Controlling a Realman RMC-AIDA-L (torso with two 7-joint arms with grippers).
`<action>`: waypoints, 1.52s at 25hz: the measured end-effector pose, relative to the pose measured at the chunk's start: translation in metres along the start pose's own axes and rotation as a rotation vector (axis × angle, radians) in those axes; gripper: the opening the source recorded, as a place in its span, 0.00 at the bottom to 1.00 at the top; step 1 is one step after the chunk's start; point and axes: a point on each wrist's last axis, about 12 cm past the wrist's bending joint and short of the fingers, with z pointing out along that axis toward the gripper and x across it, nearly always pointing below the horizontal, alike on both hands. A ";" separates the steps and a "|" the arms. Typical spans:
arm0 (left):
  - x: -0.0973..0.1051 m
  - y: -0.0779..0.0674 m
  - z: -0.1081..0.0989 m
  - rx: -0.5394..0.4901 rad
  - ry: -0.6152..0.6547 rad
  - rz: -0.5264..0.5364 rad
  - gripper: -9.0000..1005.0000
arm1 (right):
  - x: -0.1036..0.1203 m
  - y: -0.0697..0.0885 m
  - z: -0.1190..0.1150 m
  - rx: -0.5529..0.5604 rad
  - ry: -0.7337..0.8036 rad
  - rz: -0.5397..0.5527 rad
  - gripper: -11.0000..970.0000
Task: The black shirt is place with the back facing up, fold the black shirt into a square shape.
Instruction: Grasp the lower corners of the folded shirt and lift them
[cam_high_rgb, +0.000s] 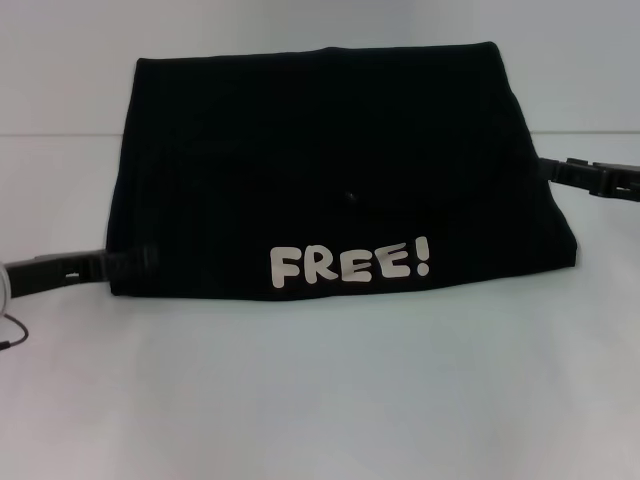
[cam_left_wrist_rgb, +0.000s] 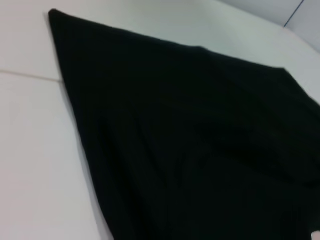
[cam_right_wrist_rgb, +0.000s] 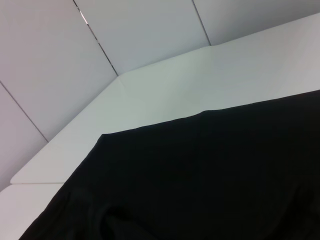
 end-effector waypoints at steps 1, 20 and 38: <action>0.001 0.000 0.000 -0.001 0.005 0.004 0.87 | 0.000 0.000 0.001 -0.001 0.000 -0.001 0.66; 0.004 -0.007 0.010 0.004 0.079 0.113 0.85 | 0.004 -0.001 0.001 0.013 0.005 0.009 0.66; 0.004 -0.005 0.009 -0.016 0.096 0.134 0.39 | 0.004 -0.007 0.000 0.053 0.086 -0.024 0.65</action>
